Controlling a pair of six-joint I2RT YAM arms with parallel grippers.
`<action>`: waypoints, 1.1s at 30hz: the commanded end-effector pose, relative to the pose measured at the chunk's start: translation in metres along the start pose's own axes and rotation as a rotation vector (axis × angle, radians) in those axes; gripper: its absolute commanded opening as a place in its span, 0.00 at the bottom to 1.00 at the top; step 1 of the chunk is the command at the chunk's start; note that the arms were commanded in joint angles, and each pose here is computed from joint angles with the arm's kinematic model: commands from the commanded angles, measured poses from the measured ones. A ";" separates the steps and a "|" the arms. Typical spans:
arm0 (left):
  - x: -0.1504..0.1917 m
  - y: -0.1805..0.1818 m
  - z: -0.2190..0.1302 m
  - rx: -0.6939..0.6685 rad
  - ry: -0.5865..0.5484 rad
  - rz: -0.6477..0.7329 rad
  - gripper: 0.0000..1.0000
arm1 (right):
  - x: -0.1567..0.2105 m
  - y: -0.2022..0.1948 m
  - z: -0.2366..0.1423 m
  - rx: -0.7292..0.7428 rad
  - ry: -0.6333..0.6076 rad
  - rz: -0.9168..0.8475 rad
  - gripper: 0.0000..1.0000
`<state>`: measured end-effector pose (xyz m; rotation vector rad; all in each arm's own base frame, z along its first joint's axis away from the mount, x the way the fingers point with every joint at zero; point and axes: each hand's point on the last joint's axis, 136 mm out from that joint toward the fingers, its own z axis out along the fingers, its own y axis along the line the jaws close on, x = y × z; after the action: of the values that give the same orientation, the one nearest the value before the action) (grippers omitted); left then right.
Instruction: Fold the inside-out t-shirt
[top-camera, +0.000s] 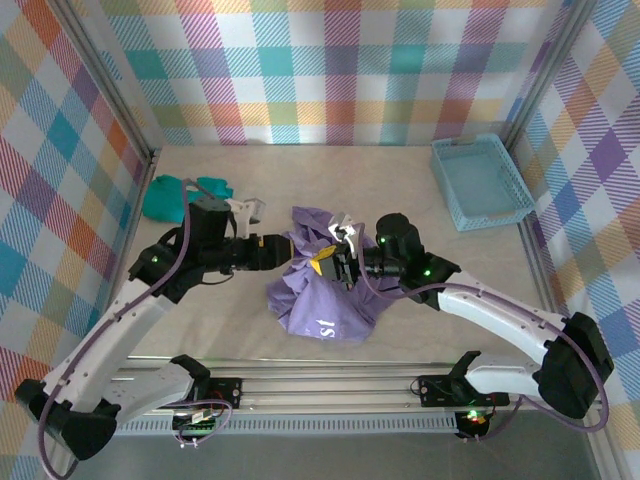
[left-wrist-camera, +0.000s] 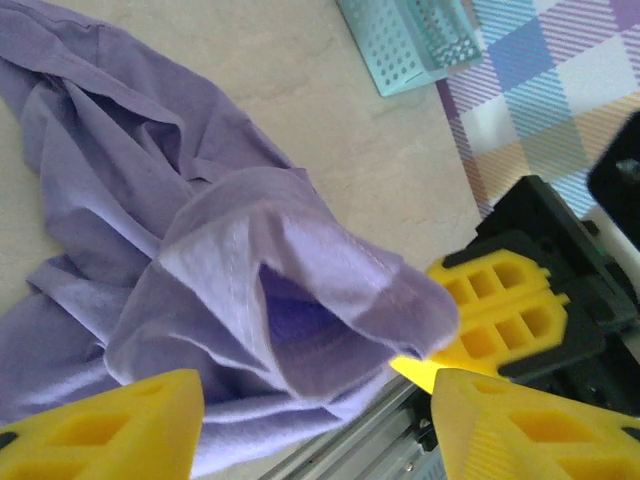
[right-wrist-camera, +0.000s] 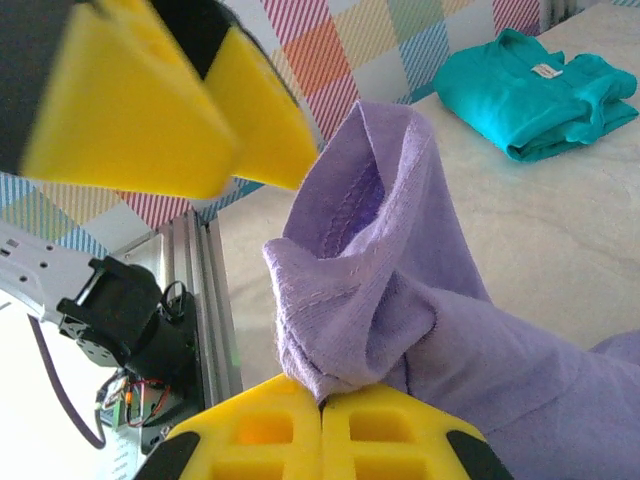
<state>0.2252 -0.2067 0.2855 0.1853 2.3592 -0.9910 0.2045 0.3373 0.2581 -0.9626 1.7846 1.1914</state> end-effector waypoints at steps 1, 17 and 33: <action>0.004 0.000 0.007 0.019 0.014 -0.031 0.64 | -0.017 0.004 -0.001 -0.024 -0.058 -0.003 0.00; -0.018 -0.015 0.031 0.111 0.012 0.035 0.00 | -0.007 0.007 -0.038 0.000 -0.029 -0.039 0.04; -0.039 -0.023 -0.013 0.088 -0.092 0.199 0.00 | -0.028 0.036 -0.068 -0.217 -0.169 -0.008 0.02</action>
<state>0.2206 -0.2390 0.3295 0.5349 2.1256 -1.1946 0.1830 0.2922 0.2873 -0.9355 1.6784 1.3805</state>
